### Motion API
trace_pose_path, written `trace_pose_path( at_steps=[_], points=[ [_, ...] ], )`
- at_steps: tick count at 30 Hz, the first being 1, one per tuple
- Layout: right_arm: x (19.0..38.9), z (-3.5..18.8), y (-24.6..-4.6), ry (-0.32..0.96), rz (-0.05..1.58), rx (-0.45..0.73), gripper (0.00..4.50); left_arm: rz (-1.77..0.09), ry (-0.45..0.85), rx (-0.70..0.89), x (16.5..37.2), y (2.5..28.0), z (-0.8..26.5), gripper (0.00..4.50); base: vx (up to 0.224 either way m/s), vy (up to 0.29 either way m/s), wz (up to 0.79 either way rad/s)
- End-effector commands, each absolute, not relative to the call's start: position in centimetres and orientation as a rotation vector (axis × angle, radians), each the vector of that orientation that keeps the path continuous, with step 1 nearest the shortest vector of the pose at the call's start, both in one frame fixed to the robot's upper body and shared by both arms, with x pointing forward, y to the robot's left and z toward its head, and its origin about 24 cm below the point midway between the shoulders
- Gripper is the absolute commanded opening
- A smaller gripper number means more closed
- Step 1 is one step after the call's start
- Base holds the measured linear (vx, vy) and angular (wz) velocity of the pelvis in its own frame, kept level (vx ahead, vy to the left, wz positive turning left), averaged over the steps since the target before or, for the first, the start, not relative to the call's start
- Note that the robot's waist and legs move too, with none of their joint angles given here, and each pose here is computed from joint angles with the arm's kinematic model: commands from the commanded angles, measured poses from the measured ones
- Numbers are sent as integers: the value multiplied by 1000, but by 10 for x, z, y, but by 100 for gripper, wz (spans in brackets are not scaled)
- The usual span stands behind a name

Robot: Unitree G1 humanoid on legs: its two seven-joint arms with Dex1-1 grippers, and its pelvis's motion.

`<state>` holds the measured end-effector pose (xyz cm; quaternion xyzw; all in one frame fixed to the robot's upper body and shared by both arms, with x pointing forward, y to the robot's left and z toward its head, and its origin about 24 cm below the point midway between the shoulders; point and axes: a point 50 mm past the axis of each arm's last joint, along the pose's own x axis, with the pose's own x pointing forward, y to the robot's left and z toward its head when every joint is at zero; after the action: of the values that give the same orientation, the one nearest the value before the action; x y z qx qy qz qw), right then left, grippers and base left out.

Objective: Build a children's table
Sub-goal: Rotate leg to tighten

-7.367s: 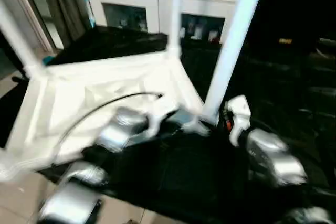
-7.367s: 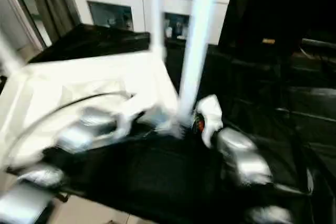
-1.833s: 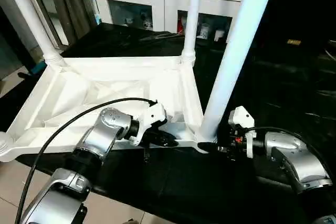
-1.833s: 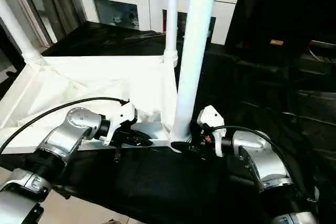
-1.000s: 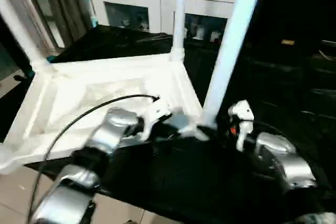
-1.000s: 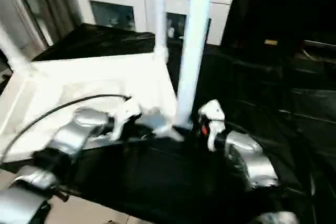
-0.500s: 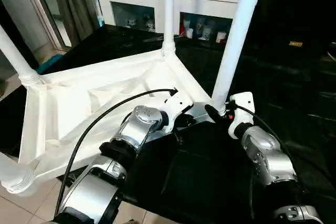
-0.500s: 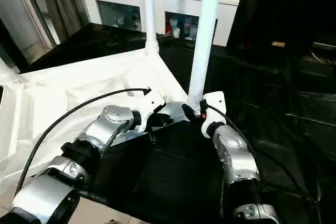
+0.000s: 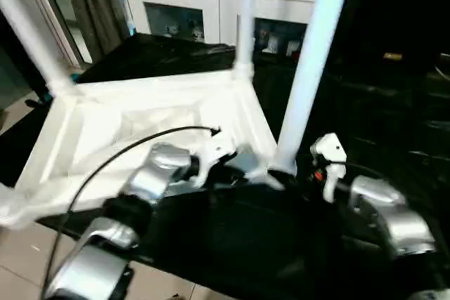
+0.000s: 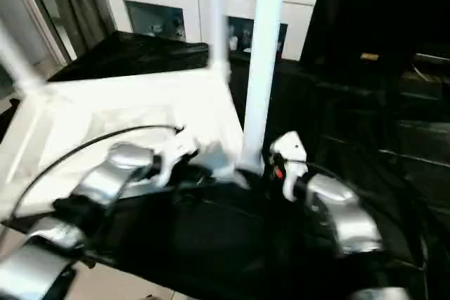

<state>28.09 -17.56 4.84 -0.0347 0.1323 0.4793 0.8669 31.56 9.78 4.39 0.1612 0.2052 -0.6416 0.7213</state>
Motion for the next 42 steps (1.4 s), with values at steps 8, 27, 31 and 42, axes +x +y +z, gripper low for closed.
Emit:
trace_pose_path(
  at_steps=[8,27,31,42],
  points=[
    [276,53,-173,288,1127,-92,341,-1490,475,292,304,103,37,0,0,0,0],
    [275,35,-171,301,1023,0,217,-1406,455,283,310,92,37,0,0,0,0],
    [281,25,-168,320,879,-8,210,-1294,424,301,321,80,38,0,0,0,0],
    [301,20,-130,250,540,48,202,-1084,338,282,337,23,48,0,0,0,0]
  ],
)
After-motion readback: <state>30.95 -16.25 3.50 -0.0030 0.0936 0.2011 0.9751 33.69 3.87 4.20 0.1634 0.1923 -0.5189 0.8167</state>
